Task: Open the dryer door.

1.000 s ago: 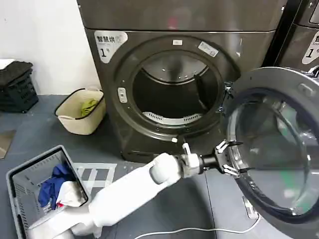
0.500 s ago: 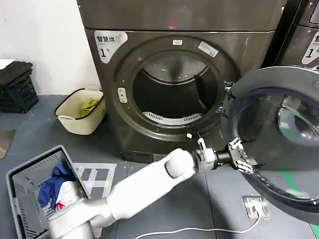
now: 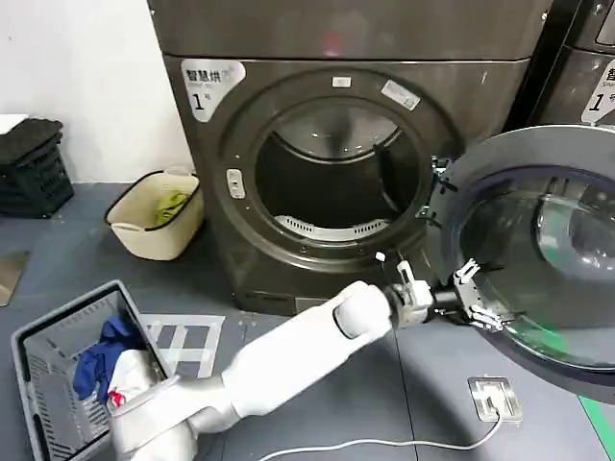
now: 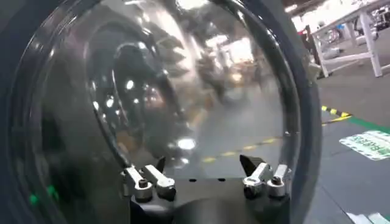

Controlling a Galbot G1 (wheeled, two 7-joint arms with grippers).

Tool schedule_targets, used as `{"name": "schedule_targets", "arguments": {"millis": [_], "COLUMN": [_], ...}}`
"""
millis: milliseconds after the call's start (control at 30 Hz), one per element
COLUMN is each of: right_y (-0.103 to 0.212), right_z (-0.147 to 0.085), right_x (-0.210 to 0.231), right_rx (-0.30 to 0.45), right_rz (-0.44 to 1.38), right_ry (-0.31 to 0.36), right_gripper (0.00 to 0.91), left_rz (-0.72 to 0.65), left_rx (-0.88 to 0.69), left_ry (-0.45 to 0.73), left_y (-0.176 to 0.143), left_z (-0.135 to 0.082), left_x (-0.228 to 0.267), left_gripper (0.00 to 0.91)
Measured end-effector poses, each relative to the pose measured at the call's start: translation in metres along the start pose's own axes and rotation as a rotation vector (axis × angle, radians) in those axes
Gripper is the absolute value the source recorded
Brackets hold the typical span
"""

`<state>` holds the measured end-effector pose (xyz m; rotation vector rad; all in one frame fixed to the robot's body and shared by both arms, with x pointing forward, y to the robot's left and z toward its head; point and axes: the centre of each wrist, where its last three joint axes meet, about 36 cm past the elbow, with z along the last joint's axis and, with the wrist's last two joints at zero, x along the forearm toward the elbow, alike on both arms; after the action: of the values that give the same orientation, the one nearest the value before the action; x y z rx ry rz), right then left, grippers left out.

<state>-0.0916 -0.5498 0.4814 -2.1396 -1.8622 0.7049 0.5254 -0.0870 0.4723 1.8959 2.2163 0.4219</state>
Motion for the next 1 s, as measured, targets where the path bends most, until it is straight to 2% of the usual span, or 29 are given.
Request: {"name": "schedule_targets", "arguments": {"millis": [233, 467, 667, 1000], "right_y": [0.006, 0.014, 0.027, 0.053], "right_z": [0.009, 0.02, 0.013, 0.005], "right_x": [0.001, 0.001, -0.014, -0.033], "right_rx": [-0.005, -0.009, -0.017, -0.023], "right_rz": [-0.033, -0.057, -0.087, -0.14], "right_ry": [0.027, 0.056, 0.026, -0.01], "right_gripper": [0.907, 0.907, 0.907, 0.907], "left_rz": [0.014, 0.018, 0.024, 0.092], "left_rx": [-0.006, -0.098, -0.166, -0.443], "left_ry": [0.044, 0.077, 0.116, 0.245], "left_y": [-0.01, -0.019, -0.023, -0.011], "left_z": [-0.01, -0.019, -0.016, -0.015], "left_x": [0.036, 0.104, 0.166, 0.273], "left_gripper": [0.907, 0.907, 0.907, 0.907]}}
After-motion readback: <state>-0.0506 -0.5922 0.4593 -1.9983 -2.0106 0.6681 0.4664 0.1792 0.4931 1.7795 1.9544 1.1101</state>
